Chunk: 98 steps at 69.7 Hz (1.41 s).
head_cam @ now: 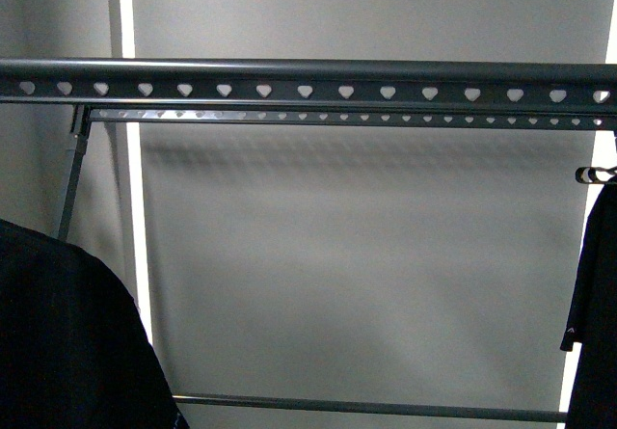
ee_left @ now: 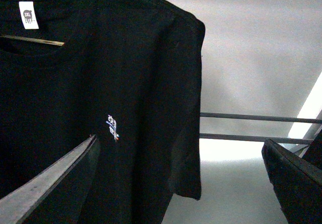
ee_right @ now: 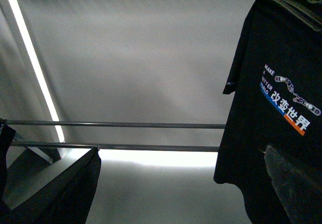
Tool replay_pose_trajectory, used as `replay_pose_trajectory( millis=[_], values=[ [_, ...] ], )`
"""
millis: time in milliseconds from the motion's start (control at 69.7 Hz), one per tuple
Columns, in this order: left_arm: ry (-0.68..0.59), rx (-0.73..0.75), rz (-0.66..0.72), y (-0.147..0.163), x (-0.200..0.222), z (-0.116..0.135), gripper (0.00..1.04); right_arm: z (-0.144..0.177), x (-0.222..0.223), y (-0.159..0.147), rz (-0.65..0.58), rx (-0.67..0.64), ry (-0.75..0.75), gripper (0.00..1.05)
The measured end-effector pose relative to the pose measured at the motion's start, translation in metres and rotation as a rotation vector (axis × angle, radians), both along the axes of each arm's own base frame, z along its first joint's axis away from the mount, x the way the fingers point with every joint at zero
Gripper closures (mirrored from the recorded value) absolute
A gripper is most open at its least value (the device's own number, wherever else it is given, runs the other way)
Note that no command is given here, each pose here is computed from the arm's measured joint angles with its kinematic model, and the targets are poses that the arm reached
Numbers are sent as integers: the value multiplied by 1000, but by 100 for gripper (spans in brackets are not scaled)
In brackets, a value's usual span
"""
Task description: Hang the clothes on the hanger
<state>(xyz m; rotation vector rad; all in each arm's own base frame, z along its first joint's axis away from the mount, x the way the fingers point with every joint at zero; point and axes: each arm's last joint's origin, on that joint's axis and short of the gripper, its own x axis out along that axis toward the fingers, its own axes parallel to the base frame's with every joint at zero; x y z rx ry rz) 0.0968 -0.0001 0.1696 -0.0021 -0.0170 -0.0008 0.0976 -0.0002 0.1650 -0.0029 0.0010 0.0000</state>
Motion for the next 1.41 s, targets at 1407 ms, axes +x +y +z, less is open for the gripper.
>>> replay_pose_trajectory(
  millis=[1407],
  values=[
    [231,-770,522,-16,257,100,43,0,0,0,0,0,0,7]
  ],
)
